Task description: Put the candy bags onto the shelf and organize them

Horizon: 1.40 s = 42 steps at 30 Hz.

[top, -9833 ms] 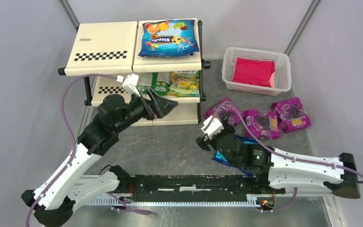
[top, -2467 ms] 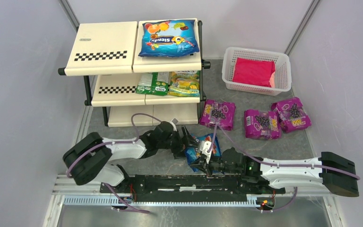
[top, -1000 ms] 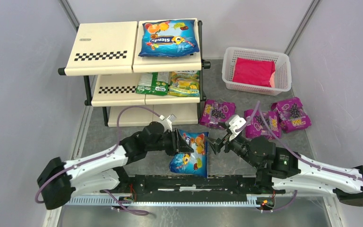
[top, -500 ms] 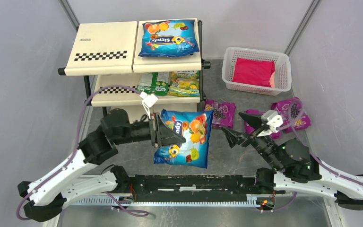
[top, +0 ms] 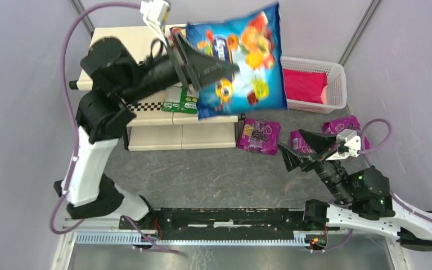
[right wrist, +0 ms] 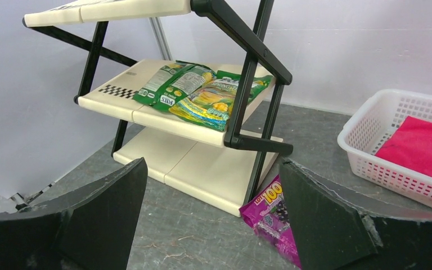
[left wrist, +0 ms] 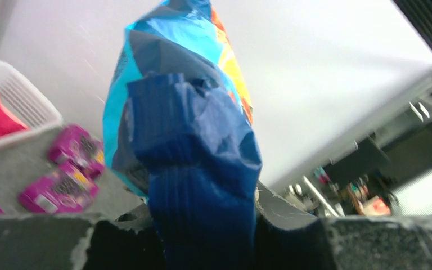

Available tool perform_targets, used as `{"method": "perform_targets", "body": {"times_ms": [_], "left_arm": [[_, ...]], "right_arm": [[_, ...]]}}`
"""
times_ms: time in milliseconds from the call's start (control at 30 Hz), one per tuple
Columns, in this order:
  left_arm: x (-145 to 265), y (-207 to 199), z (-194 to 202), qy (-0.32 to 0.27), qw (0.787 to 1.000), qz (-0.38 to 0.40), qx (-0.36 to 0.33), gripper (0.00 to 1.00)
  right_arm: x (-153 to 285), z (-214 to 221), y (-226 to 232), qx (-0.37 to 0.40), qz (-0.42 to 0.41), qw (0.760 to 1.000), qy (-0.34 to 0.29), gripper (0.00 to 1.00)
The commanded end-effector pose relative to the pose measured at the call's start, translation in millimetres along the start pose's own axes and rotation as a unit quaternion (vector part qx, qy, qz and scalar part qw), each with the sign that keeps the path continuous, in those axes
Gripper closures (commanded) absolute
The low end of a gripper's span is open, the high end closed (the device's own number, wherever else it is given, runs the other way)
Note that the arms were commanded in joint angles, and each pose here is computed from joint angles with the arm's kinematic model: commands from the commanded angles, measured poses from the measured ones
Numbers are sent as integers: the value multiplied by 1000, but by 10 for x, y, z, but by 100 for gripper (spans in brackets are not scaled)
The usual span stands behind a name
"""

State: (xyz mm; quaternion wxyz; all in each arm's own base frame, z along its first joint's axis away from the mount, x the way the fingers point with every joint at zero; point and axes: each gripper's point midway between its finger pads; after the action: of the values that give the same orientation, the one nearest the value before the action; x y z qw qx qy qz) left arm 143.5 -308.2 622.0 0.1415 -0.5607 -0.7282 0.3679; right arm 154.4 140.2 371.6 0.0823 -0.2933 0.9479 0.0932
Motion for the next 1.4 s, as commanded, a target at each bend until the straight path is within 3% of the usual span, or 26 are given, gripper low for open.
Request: {"method": "perform_targets", "body": {"times_ms": [0,100,233,300,400,667,833,1033,1367], "left_arm": [[75,209,-952,-113,992,22,43,85],[128,501,-1447,-144,984,69,77,90],[471,749,-2097,-228,972,31,42,91],[701,769,-2275,-259,964,35,45,91],[1038,1034,-2432,-323,945,-25,47,89],[1648,1556,-2236,-454,878,-133,66,82],[1762,1729,-2127,-474,862,-151,96,83],[1999,1707,-2150,-532,827,-159,87,80],[2063,1986,-2199,-579,784,-178,135,79]], "right_arm": [[65,-90,-112,-26,19,999,-11,6],[91,-46,-141,-26,22,999,-6,6],[127,-4,-173,-33,26,999,0,6],[147,10,-197,-36,29,999,1,6],[157,35,-221,-33,34,999,2,6],[99,99,-215,-8,42,999,7,6],[29,244,-158,9,43,999,18,4],[-7,360,-108,16,40,999,30,4],[21,417,-165,4,54,998,29,3]]}}
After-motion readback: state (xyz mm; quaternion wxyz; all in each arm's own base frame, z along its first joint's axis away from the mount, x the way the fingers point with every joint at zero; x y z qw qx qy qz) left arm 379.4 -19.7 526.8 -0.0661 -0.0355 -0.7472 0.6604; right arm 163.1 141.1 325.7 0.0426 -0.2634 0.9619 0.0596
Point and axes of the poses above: each gripper's point midway between its finger pads, its own x axis back along the fingers, its own y axis along the line the jaws close on, z = x × y, and after that the axes turned 4 degrees about x, right-handed
